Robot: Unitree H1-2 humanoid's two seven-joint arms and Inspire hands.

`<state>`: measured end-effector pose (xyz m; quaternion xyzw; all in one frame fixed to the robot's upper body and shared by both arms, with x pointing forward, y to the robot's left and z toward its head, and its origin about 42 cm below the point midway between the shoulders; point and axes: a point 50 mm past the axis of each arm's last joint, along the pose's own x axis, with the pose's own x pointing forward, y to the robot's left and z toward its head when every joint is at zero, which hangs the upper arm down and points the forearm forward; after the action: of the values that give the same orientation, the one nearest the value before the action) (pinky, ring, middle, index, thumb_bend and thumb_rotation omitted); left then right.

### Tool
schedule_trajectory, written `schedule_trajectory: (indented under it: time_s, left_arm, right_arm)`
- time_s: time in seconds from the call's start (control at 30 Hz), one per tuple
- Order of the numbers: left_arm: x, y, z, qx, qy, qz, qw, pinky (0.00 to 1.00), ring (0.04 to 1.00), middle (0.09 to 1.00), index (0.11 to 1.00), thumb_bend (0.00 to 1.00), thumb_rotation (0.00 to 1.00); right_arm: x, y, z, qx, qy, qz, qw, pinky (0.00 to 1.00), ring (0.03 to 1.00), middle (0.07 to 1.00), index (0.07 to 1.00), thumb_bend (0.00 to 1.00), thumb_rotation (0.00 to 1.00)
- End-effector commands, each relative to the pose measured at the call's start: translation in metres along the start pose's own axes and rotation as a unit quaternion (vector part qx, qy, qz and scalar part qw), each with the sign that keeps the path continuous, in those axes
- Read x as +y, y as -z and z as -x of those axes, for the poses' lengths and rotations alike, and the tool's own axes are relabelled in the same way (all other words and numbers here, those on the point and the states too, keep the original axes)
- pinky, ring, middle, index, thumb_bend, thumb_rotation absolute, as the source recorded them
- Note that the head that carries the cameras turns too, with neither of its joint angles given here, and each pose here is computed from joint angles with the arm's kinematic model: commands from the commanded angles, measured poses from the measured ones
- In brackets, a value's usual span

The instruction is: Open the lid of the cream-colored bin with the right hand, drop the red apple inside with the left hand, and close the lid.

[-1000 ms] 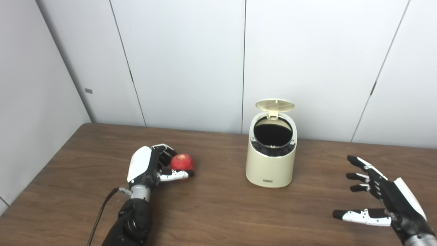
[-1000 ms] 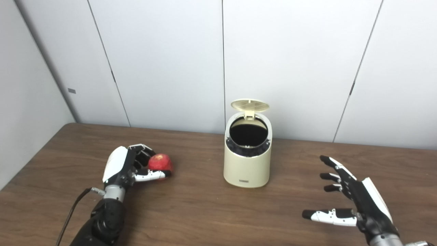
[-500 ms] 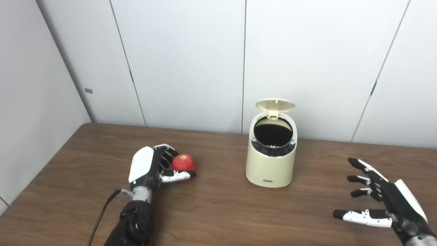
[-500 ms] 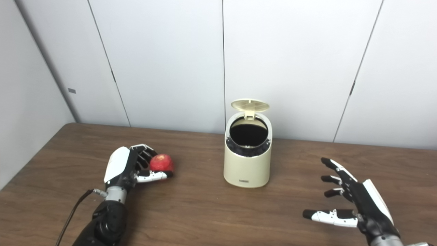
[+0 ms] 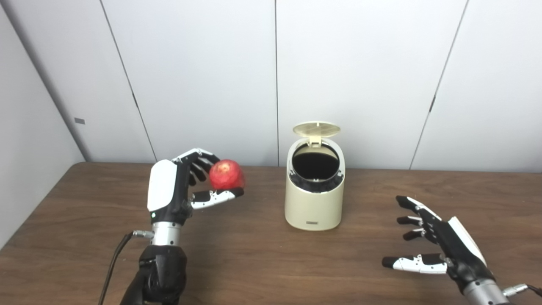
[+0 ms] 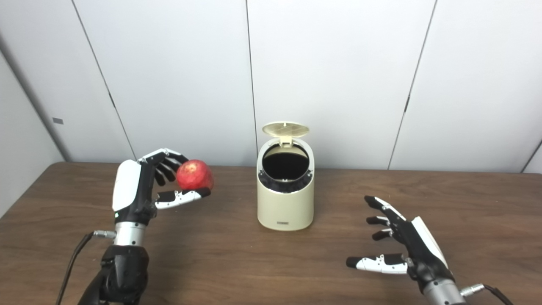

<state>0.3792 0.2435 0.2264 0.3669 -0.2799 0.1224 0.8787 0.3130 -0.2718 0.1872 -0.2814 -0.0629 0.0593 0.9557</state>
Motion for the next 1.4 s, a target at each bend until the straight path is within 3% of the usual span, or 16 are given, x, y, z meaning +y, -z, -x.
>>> schedule_trajectory:
  time_s: [0.0,0.13,0.37,0.63,0.87,1.37]
  left_arm:
    - [0.009,-0.025,-0.020,-0.054,-0.025,0.015,0.998,0.25,0.338,0.423,0.507,0.52,0.00]
    - [0.004,-0.043,-0.024,-0.077,-0.021,0.032,0.996,0.26,0.340,0.428,0.508,0.52,0.00]
    - [-0.012,-0.062,-0.027,-0.085,-0.011,0.044,0.995,0.23,0.318,0.424,0.506,0.52,0.00]
    - [-0.033,-0.067,-0.030,-0.091,0.008,0.061,0.994,0.28,0.359,0.446,0.503,0.53,0.00]
    - [-0.049,-0.074,-0.034,-0.090,0.013,0.070,0.993,0.24,0.332,0.434,0.500,0.53,0.00]
    - [-0.084,-0.075,-0.050,-0.098,-0.004,0.069,0.993,0.25,0.346,0.436,0.506,0.52,0.00]
  right_arm:
    - [-0.005,-0.014,-0.008,-0.038,0.022,0.006,0.999,0.63,0.799,0.907,0.874,0.73,0.18]
    - [-0.003,-0.012,-0.010,-0.041,0.025,0.009,0.999,0.62,0.796,0.911,0.875,0.73,0.21]
    - [0.000,-0.015,-0.011,-0.041,0.026,0.008,0.999,0.63,0.804,0.909,0.873,0.74,0.23]
    - [-0.001,-0.018,-0.011,-0.038,0.026,0.016,0.999,0.63,0.809,0.910,0.875,0.74,0.23]
    - [0.000,-0.020,-0.012,-0.035,0.026,0.017,0.999,0.66,0.822,0.910,0.874,0.74,0.24]
    - [0.005,-0.022,-0.013,-0.040,0.032,0.018,0.999,0.63,0.814,0.904,0.870,0.74,0.24]
